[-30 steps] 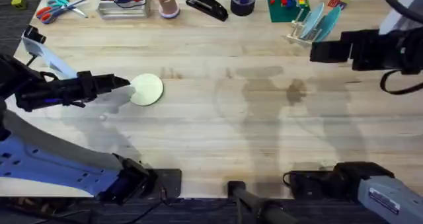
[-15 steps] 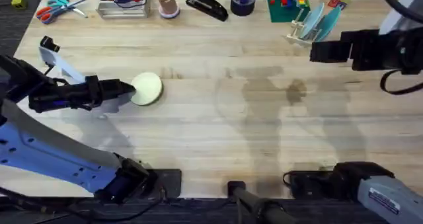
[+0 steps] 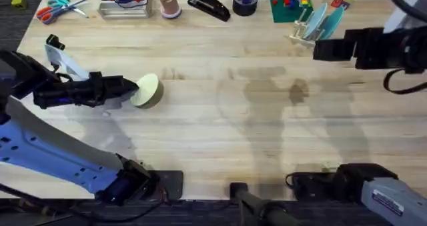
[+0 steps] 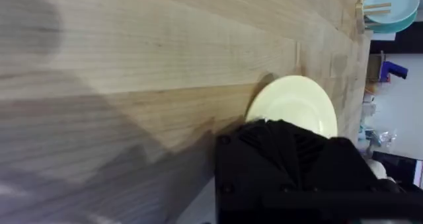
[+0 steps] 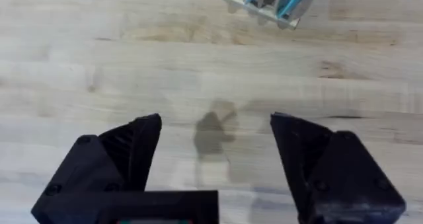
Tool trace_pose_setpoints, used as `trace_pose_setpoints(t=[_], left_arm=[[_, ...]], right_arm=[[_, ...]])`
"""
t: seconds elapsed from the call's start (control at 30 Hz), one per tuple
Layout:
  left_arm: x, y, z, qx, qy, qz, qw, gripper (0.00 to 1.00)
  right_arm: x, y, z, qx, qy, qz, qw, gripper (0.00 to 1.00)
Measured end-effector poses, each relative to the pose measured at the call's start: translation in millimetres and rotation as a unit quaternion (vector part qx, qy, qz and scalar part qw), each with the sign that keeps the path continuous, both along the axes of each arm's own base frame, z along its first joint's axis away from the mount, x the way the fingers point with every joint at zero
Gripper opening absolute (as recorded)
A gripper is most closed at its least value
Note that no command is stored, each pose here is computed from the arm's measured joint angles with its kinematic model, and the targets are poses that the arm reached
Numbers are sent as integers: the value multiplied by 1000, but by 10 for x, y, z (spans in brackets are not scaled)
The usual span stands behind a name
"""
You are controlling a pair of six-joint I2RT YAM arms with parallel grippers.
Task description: Pick up the plates from the table one by one and place each into a slot on the dish rack.
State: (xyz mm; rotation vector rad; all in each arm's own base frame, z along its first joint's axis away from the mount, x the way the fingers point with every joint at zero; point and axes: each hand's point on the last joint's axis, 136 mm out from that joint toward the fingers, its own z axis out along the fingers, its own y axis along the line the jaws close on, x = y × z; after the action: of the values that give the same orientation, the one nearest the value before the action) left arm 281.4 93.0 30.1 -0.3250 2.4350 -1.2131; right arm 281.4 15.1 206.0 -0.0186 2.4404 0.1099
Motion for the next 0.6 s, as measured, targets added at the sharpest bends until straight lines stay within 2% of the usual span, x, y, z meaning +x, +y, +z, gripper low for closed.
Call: trace_pose_setpoints(t=[0.17, 0.3, 0.47, 0.6], left_arm=[[0, 0, 0, 0, 0, 0, 1000, 39], [1, 1, 0, -1, 1, 1, 1000, 39], [1, 1, -1, -1, 1, 1, 1000, 39], [2, 2, -1, -1, 2, 2, 1000, 39]], right_arm=[[7, 77, 11, 54, 4, -29, 998, 995], [22, 248, -39, 112, 26, -26, 993, 995], [31, 569, -169, 157, 67, 10, 985, 995], [85, 890, -216, 173, 76, 54, 980, 995]])
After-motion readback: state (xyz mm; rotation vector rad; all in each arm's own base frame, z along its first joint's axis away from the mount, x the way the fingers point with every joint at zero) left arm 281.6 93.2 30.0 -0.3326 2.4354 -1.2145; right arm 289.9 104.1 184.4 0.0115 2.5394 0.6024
